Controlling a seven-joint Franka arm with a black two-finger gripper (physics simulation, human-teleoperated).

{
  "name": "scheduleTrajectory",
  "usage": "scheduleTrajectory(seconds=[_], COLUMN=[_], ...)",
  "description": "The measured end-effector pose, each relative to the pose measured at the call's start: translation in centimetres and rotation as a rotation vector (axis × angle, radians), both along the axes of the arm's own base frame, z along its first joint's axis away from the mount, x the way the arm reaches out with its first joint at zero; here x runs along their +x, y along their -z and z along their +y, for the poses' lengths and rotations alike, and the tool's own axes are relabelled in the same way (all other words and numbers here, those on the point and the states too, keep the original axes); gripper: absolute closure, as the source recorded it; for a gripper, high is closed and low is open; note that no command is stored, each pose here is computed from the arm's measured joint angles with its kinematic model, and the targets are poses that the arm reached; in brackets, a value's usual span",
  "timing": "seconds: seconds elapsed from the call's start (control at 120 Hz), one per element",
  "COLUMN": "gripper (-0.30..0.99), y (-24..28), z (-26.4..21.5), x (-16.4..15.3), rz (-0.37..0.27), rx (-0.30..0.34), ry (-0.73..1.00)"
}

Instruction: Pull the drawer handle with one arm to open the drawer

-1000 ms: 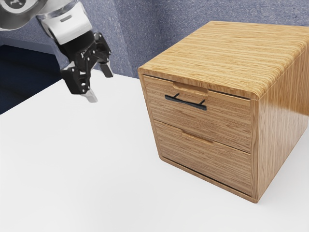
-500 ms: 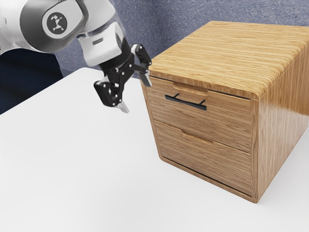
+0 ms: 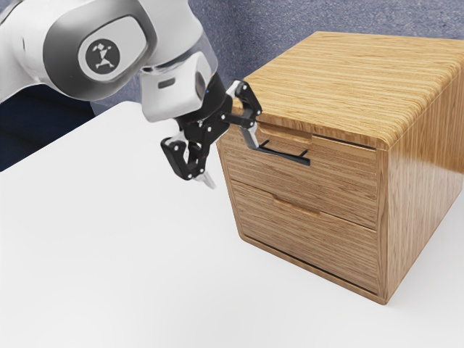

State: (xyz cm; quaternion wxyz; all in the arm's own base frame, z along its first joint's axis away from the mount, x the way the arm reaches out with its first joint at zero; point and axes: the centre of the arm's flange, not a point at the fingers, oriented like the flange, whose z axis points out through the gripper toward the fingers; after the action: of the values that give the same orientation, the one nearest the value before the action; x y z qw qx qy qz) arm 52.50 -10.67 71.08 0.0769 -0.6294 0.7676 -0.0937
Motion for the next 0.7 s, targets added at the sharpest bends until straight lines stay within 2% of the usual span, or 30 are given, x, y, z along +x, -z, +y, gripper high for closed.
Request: scheduleTrajectory(seconds=[0.267, 0.45, 0.7], gripper=[0.02, 0.02, 0.02], y=[-1.6, -1.1, -0.3], z=[-2.8, -4.1, -2.6], x=[-0.6, 0.6, 1.8], rz=[-0.084, -0.101, -0.11], rx=[0.02, 0.015, 0.041], ry=[0.078, 0.113, 0.096])
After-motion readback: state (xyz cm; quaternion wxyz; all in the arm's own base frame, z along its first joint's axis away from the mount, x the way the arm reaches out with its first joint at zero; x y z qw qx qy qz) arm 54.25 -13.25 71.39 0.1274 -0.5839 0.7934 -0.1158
